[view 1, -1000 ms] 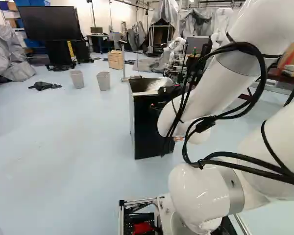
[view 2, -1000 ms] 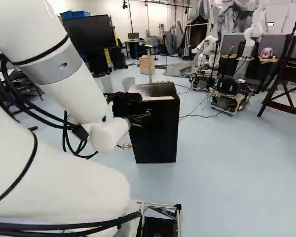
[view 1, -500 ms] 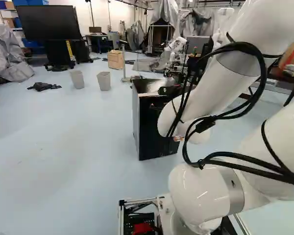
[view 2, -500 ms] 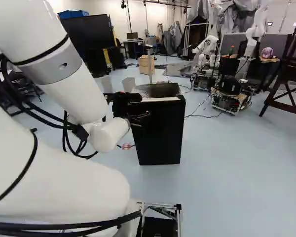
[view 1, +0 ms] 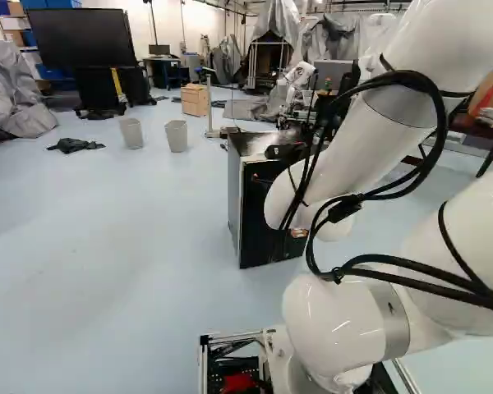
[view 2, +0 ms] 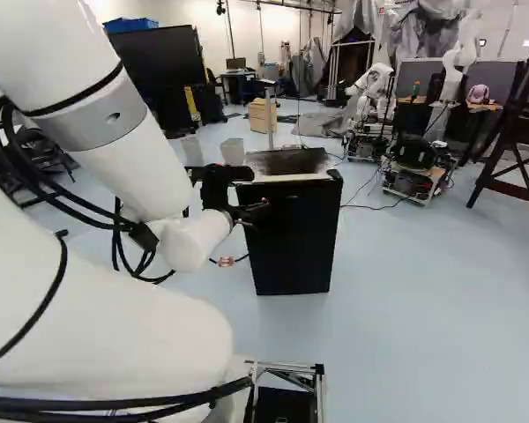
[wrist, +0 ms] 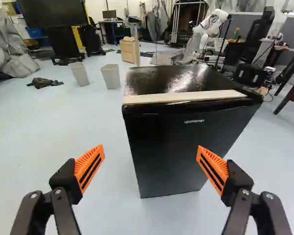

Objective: Grab a drink from the fridge

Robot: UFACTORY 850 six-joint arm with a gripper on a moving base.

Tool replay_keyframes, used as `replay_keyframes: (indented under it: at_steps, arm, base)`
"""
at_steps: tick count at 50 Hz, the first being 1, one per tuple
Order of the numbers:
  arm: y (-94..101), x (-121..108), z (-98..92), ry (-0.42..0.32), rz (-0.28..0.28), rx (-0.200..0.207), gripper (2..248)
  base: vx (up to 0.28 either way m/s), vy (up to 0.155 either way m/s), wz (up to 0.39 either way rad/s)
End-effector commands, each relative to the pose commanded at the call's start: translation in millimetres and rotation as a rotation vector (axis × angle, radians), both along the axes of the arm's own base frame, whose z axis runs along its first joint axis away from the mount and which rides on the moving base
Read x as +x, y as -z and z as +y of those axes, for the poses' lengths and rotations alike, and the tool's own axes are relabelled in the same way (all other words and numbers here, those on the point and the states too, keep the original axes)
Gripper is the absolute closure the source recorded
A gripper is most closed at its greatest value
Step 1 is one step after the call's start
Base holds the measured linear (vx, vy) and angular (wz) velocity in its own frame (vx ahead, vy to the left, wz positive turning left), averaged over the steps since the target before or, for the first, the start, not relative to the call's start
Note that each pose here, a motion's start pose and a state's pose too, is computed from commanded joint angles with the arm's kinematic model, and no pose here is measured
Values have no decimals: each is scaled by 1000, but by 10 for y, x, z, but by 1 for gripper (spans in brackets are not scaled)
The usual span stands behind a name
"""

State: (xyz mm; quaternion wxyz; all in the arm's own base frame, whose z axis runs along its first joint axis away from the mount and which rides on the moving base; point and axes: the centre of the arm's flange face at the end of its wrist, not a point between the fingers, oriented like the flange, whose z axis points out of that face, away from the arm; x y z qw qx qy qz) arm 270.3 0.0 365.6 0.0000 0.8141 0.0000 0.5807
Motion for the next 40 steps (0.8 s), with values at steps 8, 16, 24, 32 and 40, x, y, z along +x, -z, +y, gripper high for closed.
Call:
replay_keyframes:
  at_steps: [8, 16, 24, 32, 40]
  arm:
    - [0, 0, 0, 0, 0, 0, 3]
    - [0, 0, 0, 0, 0, 0, 3]
    - [0, 0, 0, 0, 0, 0, 3]
    - [0, 0, 2, -1, 0, 0, 3]
    - [-1, 5, 24, -4, 0, 3, 3]
  base:
    - [-1, 103, -14]
    - [0, 91, -9]
    - [0, 26, 1]
    - [0, 0, 0]
    - [0, 0, 0]
